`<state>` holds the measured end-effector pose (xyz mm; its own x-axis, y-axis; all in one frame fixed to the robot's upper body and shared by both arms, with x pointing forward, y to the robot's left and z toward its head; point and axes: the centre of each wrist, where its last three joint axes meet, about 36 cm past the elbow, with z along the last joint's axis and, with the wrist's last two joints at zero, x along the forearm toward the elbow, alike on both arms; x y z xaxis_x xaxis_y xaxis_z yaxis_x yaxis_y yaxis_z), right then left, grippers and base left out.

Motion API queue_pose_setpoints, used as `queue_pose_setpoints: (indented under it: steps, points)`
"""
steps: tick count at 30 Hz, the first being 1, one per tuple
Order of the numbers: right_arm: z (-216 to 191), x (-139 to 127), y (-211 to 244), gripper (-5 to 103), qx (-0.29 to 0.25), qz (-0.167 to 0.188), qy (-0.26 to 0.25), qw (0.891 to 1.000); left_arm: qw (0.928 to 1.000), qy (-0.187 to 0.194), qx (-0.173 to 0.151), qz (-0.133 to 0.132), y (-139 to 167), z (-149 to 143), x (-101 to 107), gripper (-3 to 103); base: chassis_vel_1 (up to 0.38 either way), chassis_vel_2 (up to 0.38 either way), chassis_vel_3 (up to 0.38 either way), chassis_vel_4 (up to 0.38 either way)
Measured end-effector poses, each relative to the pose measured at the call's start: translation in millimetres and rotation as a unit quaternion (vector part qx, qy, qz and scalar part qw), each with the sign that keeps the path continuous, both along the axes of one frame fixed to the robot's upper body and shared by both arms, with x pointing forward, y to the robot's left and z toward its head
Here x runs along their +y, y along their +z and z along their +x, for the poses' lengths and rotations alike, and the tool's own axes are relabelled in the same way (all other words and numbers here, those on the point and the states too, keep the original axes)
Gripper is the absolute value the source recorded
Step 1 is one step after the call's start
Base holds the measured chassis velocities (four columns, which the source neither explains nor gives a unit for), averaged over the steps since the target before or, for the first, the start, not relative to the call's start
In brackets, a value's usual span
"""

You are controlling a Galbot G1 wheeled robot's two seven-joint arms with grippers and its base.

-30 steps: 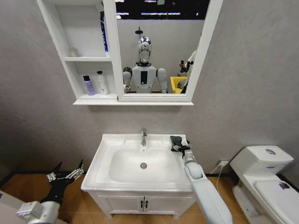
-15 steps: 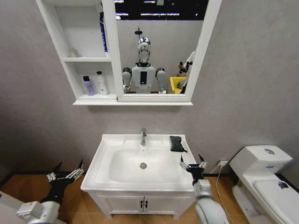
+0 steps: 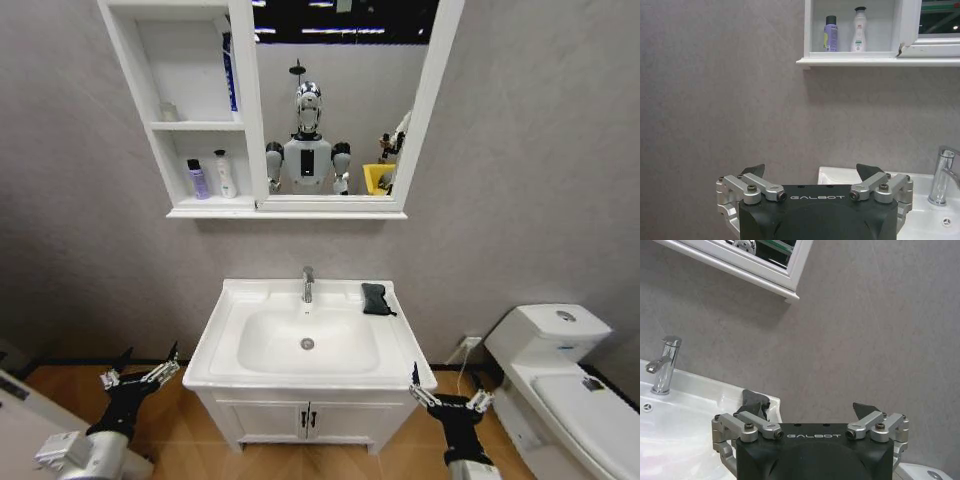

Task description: Move facial cleanser and shampoo from washbasin to cabinet, then wipe washbasin with towel.

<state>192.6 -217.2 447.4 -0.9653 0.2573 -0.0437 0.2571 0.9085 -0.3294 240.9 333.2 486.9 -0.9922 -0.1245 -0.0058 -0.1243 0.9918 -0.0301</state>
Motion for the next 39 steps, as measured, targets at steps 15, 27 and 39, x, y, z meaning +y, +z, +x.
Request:
queue_pose_setpoints:
  steps: [15, 27, 39]
  points:
    - [5, 7, -14, 100, 0.004, 0.005, 0.01, 1.0, 1.0, 0.0, 0.0, 0.0, 0, 0, 0, 100, 0.307, -0.312, -0.317, 0.302]
    - [12, 10, -21, 100, 0.012, 0.013, 0.025, 1.0, 1.0, 0.0, 0.0, 0.0, 0, 0, 0, 100, 0.364, -0.36, -0.352, 0.356]
    - [19, 8, -30, 100, 0.031, 0.004, 0.069, 0.997, 1.0, 0.0, 0.0, 0.0, 0, 0, 0, 100, 0.243, -0.222, -0.268, 0.259]
